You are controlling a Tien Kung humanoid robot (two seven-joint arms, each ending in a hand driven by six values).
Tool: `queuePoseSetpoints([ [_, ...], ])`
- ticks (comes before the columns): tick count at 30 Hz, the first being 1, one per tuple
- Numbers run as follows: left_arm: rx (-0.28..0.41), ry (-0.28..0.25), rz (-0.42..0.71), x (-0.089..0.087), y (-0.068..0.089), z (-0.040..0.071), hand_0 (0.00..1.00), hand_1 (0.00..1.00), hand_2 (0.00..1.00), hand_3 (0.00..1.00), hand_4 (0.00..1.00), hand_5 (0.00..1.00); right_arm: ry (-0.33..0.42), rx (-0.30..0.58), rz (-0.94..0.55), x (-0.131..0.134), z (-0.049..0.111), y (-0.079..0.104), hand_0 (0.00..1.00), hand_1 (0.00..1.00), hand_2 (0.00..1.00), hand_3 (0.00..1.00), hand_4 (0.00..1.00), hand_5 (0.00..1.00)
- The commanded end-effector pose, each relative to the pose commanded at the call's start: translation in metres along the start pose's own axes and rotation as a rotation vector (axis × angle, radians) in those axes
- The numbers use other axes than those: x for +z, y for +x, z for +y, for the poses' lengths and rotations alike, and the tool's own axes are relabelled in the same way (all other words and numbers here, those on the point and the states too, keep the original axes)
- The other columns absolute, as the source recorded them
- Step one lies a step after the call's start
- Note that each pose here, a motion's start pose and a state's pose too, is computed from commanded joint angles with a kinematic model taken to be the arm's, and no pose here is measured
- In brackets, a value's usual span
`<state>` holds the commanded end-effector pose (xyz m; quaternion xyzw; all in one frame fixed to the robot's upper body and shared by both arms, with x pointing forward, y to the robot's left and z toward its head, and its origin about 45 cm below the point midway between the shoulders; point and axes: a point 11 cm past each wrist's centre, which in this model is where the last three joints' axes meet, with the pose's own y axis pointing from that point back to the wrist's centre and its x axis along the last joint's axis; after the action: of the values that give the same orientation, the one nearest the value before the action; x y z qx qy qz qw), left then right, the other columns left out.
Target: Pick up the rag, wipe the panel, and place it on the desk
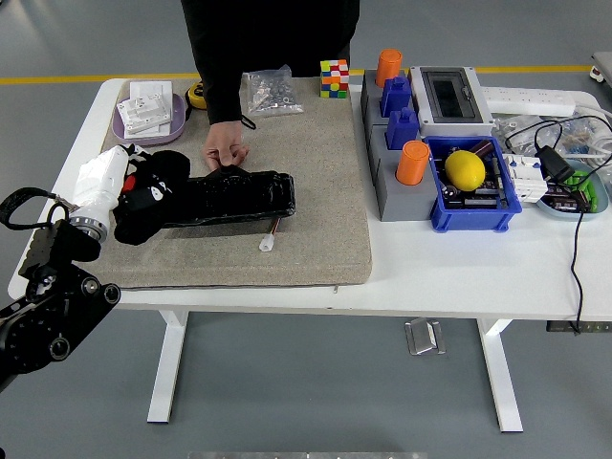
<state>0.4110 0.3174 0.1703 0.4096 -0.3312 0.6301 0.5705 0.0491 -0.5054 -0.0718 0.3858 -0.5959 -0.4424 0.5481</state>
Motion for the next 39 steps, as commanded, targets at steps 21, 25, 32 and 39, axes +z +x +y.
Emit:
queuePoseSetpoints([
  [21, -0.065, -0.098, 0.002, 0.042, -0.024, 0.001, 0.237, 0.149, 0.535, 0.378, 0.274, 0.002, 0.001, 0.013, 0.014, -0.004, 0.002, 0.009, 0.749, 0.690, 0.712, 0.606, 0.950, 0.597],
  [25, -0.086, -0.117, -0.006, 0.051, -0.030, 0.001, 0.235, 0.149, 0.535, 0.378, 0.275, 0.002, 0.003, 0.017, 0.018, -0.005, 0.003, 0.012, 0.749, 0.690, 0.712, 0.605, 0.951, 0.597],
  [32, -0.113, -0.150, -0.024, 0.064, -0.037, 0.000, 0.237, 0.150, 0.535, 0.381, 0.274, 0.002, 0.004, 0.022, 0.021, -0.008, 0.004, 0.015, 0.749, 0.690, 0.712, 0.605, 0.951, 0.597],
  [39, -0.141, -0.194, -0.046, 0.081, -0.043, 0.001, 0.236, 0.151, 0.533, 0.382, 0.276, 0.002, 0.010, 0.027, 0.023, -0.012, 0.005, 0.018, 0.748, 0.690, 0.712, 0.605, 0.951, 0.597],
])
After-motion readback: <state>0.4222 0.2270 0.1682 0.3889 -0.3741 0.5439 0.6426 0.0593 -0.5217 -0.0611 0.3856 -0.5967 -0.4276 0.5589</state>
